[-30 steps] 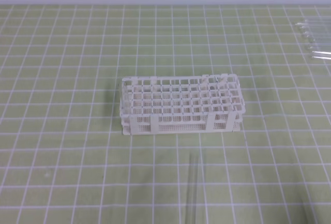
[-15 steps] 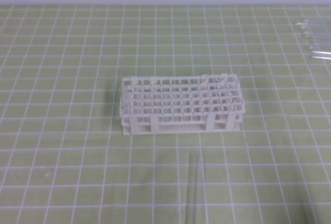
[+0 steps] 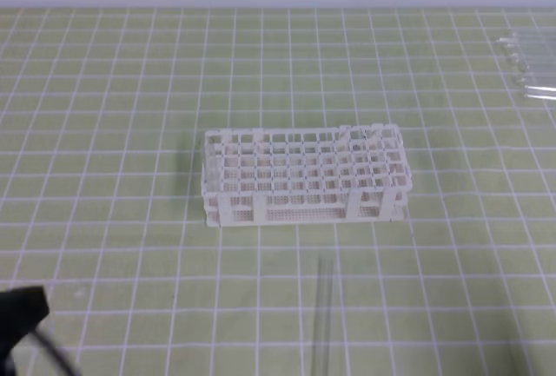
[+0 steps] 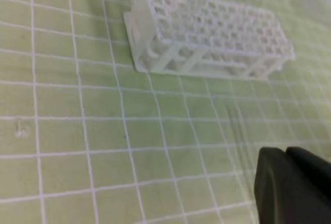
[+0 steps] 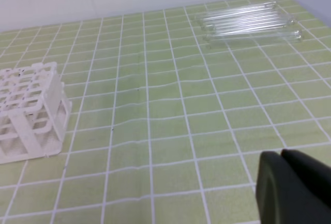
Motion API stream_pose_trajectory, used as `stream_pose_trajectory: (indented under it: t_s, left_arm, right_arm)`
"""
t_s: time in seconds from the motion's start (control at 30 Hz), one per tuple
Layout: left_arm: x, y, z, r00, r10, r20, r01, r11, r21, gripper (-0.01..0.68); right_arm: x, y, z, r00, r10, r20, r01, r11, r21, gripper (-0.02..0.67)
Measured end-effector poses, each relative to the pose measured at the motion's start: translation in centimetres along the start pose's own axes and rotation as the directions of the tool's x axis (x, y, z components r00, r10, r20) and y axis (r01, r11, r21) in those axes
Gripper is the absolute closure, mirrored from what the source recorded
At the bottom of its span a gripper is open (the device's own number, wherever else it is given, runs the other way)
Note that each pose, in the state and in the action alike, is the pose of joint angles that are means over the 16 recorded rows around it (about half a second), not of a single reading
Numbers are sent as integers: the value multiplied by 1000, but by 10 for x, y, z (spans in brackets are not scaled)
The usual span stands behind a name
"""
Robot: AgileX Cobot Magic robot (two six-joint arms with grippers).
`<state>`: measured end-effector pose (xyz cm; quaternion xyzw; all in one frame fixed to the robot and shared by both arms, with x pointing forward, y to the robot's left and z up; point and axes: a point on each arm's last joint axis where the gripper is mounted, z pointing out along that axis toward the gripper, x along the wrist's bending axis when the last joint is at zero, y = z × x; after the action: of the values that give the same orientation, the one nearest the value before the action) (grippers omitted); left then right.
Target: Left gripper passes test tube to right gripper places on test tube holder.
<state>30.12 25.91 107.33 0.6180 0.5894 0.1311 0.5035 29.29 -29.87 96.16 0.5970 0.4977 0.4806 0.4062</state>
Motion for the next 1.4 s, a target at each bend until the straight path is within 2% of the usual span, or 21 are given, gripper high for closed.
stream_pose_trajectory:
  t_s: [0.13, 0.3, 0.4, 0.5, 0.77, 0.93, 1.17, 1.27, 1.4]
  left_arm:
    - [-8, 32, 15, 994, 101, 33, -105, 978, 181, 675]
    - [-14, 64, 49, 979, 178, 98, -201, 915, 351, 675]
    - [-21, 73, 75, 969, 209, 129, -245, 866, 436, 675]
    - [-35, 73, 103, 956, 245, 162, -294, 801, 521, 675]
    - [-96, 37, 165, 907, 359, 218, -408, 633, 658, 675]
    - [-124, 5, 192, 895, 389, 220, -419, 559, 715, 675]
    - [-132, -24, 221, 922, 356, 153, -331, 519, 788, 654]
    - [-131, -31, 229, 939, 326, 113, -276, 517, 810, 615]
    - [-133, -37, 236, 955, 288, 75, -221, 516, 827, 527]
  right_arm:
    - [0, 0, 0, 1000, 0, 0, 0, 1000, 0, 666]
    - [0, 0, 0, 1000, 0, 0, 0, 1000, 0, 666]
    - [0, 0, 0, 1000, 0, 0, 0, 1000, 0, 666]
    - [0, 0, 0, 1000, 0, 0, 0, 1000, 0, 666]
    - [0, 0, 0, 1000, 0, 0, 0, 1000, 0, 666]
    - [0, 0, 0, 1000, 0, 0, 0, 1000, 0, 666]
    - [0, 0, 0, 1000, 0, 0, 0, 1000, 0, 666]
    - [0, 0, 0, 1000, 0, 0, 0, 1000, 0, 666]
    - [0, 0, 0, 1000, -1, 0, 1, 1000, 0, 666]
